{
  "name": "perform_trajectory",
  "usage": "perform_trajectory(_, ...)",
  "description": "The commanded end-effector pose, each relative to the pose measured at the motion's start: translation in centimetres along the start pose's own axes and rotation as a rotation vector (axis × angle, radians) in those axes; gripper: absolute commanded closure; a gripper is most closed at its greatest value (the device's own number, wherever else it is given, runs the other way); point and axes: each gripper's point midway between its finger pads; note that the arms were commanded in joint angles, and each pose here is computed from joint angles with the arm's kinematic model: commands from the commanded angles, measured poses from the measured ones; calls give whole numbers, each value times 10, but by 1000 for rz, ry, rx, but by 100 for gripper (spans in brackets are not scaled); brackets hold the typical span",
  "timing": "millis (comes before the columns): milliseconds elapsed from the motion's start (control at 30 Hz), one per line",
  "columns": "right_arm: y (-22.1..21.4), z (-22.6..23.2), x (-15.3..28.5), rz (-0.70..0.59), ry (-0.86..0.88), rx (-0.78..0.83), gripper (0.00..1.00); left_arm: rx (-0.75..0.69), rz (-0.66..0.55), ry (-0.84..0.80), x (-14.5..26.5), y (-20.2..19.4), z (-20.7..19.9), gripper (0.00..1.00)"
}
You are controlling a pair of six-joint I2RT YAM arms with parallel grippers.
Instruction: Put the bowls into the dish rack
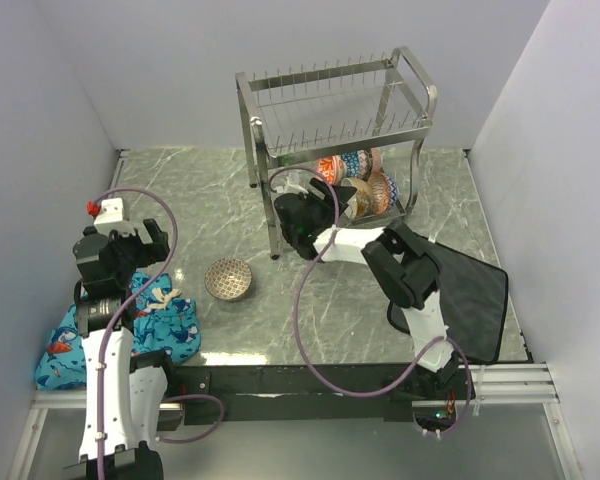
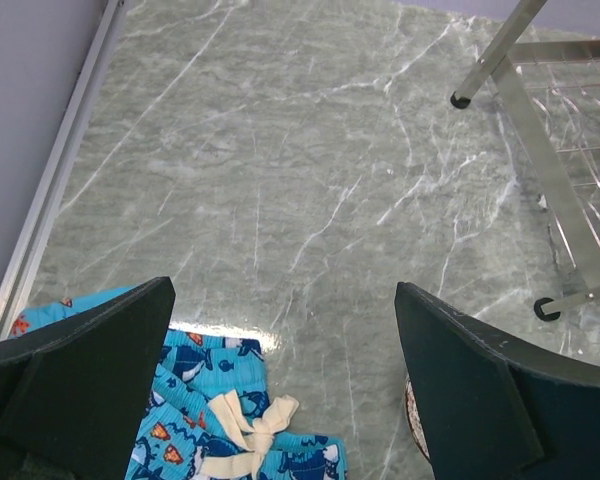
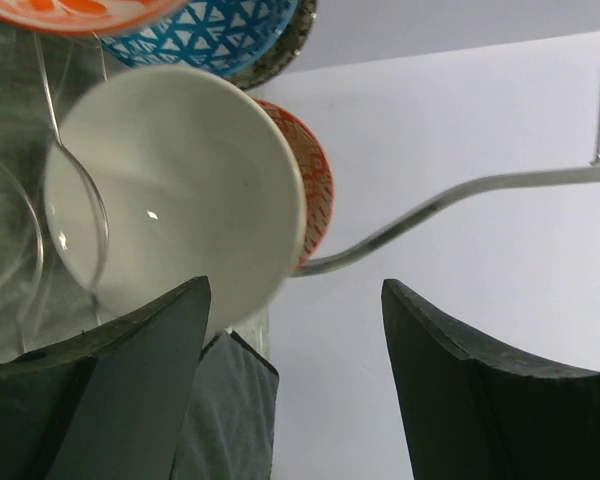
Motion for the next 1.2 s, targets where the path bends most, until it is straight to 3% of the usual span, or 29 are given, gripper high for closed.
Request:
perform_trajectory(0,-24,-38,14,-12,-10,-101,23,-37,-96,-18,9,42,-11,1)
perform_trajectory(167,-56,-47,45,-67,11,-114,21,-61,-120,-6,15,61,-14,1)
perform_trajectory(300,-87,-24,85,-176,109,-44,19,-65,-150,-19,21,80,-21,1)
perform_trajectory(367,-103,-26,109,-244,224,-71,15,-72,-158,-23,23,85,-23,0)
perform_trajectory(400,-99,-39,115,-271,277,-132,7,-79,-168,-23,24,89,-23,1)
perform_trajectory(433,-112,-45,121,-279,366,-130,4,-89,-170,-25,24,90,-23,1)
perform_trajectory(533,-96,-69,146,-421,543,-195,0,-94,-171,-15,27,90,-22,1)
perform_trajectory(567,-72,-84,177,-551,728,-265,0,-90,-169,-9,29,88,-21,1)
perform_trajectory(667,-54,-119,230,-740,1000,-331,0,-62,-158,7,33,77,-17,0)
perform_trajectory(700,-48,-116,267,-833,1187,-321,0,-56,-152,10,34,75,-17,0)
perform_trajectory(767,-35,-120,292,-861,1315,-352,0,-48,-151,11,38,71,-16,1)
perform_trajectory(800,-30,-118,310,-818,1426,-412,0,-43,-141,21,39,68,-14,1)
perform_trajectory(900,-2,-112,324,-728,1519,-572,3,-45,-140,50,45,67,-9,1)
perform_trajectory(1167,68,-68,315,-374,1474,-757,10,-68,-122,91,54,67,-3,1)
Point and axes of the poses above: each gripper's point midway between its finger pads, its own x axis back along the fingers, its own z axis along the line the jaws close on, y = z × x, and after that the axes turned 9 degrees about x, right-handed
